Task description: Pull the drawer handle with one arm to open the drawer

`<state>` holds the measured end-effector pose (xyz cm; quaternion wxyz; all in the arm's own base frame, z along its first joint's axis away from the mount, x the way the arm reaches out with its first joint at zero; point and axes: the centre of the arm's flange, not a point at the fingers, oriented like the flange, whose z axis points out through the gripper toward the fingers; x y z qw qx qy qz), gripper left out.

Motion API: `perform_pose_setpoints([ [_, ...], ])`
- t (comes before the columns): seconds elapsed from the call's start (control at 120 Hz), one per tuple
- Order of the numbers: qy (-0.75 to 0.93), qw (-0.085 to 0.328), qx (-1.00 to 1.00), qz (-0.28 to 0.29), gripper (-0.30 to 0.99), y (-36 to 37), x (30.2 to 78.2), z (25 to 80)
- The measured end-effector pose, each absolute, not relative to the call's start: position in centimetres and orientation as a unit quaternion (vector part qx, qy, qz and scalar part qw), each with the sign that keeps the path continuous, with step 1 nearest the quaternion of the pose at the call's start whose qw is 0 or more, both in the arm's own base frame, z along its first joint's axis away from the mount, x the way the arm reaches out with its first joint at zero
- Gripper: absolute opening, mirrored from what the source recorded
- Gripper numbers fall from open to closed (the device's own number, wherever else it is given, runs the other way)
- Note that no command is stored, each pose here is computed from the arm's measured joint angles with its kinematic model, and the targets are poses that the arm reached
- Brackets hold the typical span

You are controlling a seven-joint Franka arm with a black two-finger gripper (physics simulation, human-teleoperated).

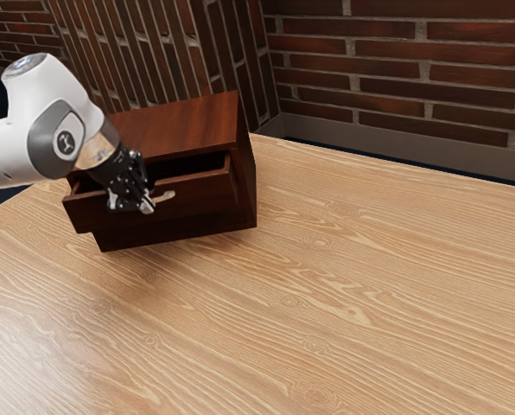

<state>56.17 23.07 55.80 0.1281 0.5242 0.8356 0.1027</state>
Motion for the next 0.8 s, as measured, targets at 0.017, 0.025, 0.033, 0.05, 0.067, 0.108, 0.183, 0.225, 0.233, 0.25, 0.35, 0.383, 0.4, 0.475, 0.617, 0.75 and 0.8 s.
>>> perform_pose_setpoints([
  [0.017, 0.835, 0.129, 0.525, 0.102, -0.09, 23.0, 56.1, 55.8],
  [0.025, 0.835, 0.129, 0.525, 0.102, -0.09, 23.0, 56.0, 55.8],
  [0.033, 0.835, 0.129, 0.525, 0.101, -0.09, 22.9, 56.0, 55.8],
  [0.05, 0.835, 0.13, 0.525, 0.1, -0.09, 22.9, 55.8, 55.8],
  [0.067, 0.835, 0.13, 0.525, 0.099, -0.09, 22.8, 55.7, 55.8],
  [0.108, 0.834, 0.132, 0.526, 0.097, -0.09, 22.6, 55.4, 55.8],
  [0.183, 0.834, 0.133, 0.528, 0.094, -0.09, 22.3, 54.9, 55.8],
  [0.225, 0.833, 0.133, 0.528, 0.093, -0.09, 22.1, 54.7, 55.7],
  [0.233, 0.833, 0.133, 0.529, 0.092, -0.09, 22.1, 54.7, 55.7],
  [0.25, 0.833, 0.133, 0.529, 0.091, -0.09, 22.0, 54.6, 55.6],
  [0.35, 0.832, 0.134, 0.53, 0.09, -0.08, 21.7, 54.3, 55.4],
  [0.383, 0.832, 0.135, 0.53, 0.091, -0.08, 21.7, 54.2, 55.4],
  [0.4, 0.832, 0.135, 0.53, 0.09, -0.08, 21.7, 54.1, 55.3],
  [0.475, 0.832, 0.136, 0.531, 0.088, -0.09, 21.5, 53.8, 55.2],
  [0.617, 0.83, 0.14, 0.533, 0.087, -0.08, 21.1, 53.1, 55.0],
  [0.75, 0.829, 0.144, 0.534, 0.088, -0.06, 20.8, 52.6, 54.9],
  [0.8, 0.828, 0.146, 0.534, 0.09, -0.05, 20.6, 52.4, 55.0],
])
